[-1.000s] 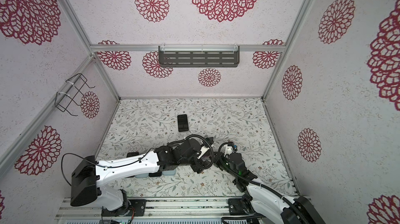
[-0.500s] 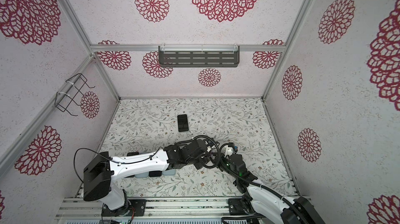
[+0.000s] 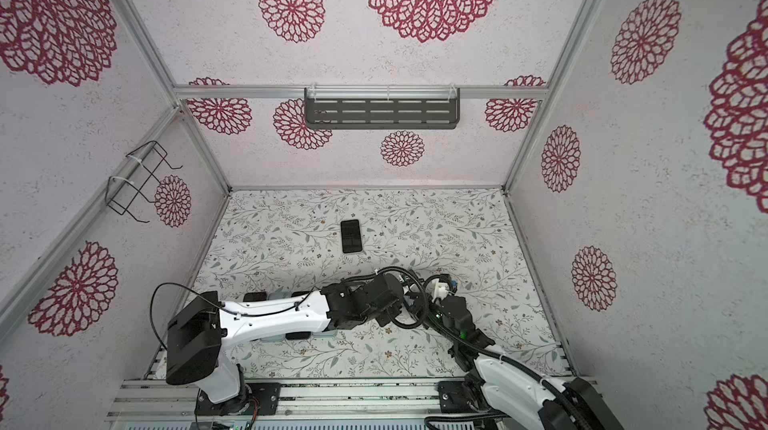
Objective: Take the phone out of the phone case
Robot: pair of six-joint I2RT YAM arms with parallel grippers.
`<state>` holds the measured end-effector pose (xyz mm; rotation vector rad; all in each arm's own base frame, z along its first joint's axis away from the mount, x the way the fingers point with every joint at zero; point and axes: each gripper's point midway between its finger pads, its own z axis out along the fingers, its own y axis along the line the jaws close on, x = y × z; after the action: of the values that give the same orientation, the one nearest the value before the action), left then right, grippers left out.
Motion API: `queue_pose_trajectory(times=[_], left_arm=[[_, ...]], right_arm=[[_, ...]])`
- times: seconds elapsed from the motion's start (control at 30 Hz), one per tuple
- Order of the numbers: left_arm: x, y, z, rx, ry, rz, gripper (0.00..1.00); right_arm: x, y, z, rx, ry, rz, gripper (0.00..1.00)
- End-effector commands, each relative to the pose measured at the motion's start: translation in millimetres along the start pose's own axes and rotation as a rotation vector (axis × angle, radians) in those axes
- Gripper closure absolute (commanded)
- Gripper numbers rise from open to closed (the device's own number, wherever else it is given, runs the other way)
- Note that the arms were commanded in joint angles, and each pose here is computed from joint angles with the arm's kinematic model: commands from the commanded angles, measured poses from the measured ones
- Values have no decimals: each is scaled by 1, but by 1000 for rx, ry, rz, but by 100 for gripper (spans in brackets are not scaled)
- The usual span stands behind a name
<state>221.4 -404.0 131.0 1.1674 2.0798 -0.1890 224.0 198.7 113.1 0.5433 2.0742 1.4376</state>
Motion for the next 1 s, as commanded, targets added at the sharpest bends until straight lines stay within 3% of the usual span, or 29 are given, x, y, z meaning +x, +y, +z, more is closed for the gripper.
queue_pose_trajectory(times=[0.0,0.23,0.43,0.6,0.97], left_arm=[[-14,-13,2,24,-48,8,87],[-12,-19,8,25,-45,-12,100],[-19,-1,-3,-59,-76,-66,100],[-20,25,-34,-170,-80,-115,100],[33,47,-80,-340,40,-102,100]], right_arm=[[-9,46,-5,-164,-29,-35,100],[-8,45,-7,-166,-29,-29,100],[-5,36,-8,-136,-23,-23,100],[-3,15,-9,-52,-25,-18,100],[0,-11,-10,47,-20,-23,100]])
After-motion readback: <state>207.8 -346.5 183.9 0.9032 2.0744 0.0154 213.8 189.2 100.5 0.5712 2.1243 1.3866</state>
